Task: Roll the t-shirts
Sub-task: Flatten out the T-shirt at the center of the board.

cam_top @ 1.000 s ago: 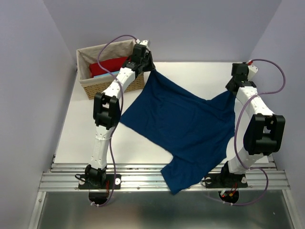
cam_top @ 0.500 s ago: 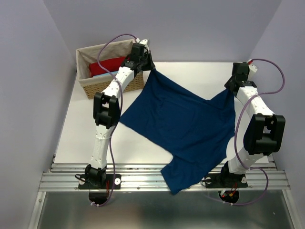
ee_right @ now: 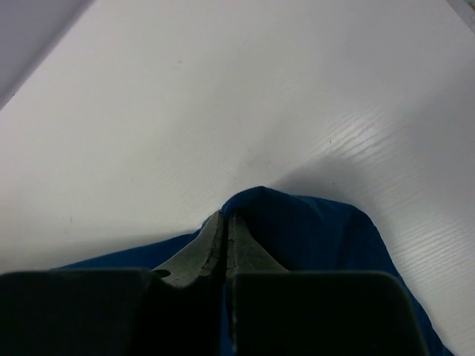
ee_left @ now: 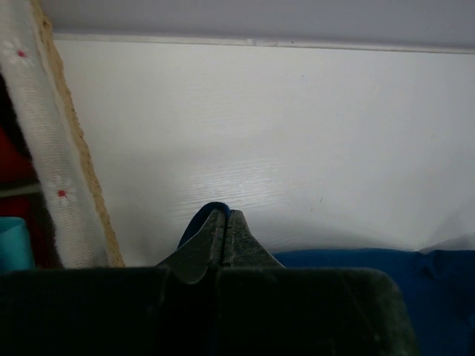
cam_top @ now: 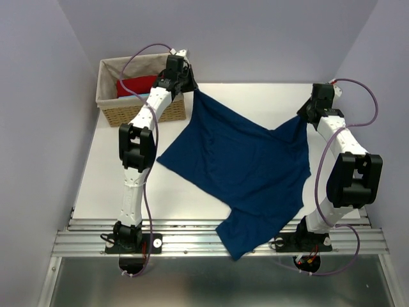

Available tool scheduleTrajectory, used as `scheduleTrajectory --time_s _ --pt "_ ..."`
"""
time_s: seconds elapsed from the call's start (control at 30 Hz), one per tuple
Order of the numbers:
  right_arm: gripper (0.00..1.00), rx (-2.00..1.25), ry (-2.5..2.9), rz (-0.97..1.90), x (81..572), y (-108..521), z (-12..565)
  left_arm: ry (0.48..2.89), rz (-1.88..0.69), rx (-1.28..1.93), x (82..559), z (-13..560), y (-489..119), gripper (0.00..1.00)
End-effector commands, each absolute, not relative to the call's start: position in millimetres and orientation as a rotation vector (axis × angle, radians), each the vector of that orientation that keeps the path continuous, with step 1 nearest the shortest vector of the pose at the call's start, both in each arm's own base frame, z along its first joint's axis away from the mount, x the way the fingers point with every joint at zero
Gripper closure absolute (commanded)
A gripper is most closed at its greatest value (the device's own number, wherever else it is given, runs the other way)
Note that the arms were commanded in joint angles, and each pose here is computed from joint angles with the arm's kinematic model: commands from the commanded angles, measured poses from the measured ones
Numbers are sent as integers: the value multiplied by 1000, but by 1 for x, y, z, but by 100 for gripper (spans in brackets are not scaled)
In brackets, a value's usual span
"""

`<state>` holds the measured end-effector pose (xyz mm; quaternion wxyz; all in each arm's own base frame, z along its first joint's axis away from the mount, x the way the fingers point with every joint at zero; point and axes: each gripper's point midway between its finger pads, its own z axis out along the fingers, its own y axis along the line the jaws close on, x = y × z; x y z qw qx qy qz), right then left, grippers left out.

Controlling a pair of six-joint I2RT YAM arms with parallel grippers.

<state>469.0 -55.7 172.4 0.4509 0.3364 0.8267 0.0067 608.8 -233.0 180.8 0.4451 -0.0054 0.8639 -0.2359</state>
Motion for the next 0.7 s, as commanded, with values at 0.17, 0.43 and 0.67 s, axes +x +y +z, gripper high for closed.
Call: scheduleTrajectory --time_s 0.17,0.43,0.67 --pt "99 806 1979 103 478 -49 192 2003 -378 -127 644 219 -145 100" --pt "99 890 1959 -29 453 -79 191 1959 -510 -4 628 243 -194 100" --pt "99 1015 1892 -100 420 -128 201 1933 -608 95 622 249 -250 100"
